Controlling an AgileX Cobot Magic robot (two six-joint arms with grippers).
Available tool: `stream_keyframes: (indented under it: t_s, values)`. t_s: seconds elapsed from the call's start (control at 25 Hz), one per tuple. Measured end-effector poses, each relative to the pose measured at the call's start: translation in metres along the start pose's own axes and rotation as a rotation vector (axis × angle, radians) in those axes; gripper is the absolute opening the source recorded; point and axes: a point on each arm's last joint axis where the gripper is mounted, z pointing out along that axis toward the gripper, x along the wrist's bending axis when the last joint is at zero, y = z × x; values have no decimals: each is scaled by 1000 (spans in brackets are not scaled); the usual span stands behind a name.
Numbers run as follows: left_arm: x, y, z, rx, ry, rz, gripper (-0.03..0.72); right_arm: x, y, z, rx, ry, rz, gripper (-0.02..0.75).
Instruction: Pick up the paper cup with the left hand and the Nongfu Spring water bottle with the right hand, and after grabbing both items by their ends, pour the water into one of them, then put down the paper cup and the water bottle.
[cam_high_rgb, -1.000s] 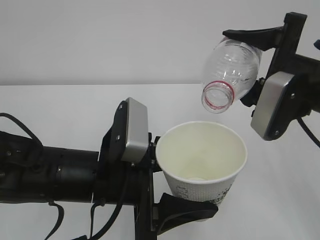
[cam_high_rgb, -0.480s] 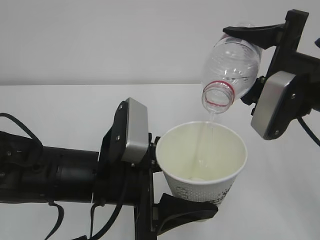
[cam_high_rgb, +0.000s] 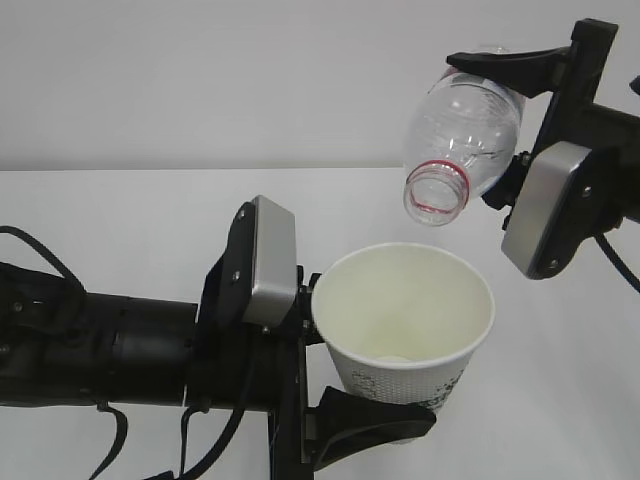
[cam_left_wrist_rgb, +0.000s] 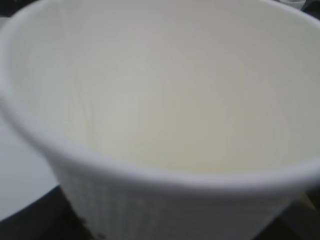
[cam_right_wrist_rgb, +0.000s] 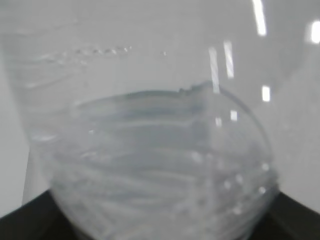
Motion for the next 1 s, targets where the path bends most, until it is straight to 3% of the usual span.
stream_keyframes:
  t_s: [1.0]
  values:
    - [1, 0, 0, 4, 9, -4, 546, 0, 0, 0, -1, -1, -25, 526]
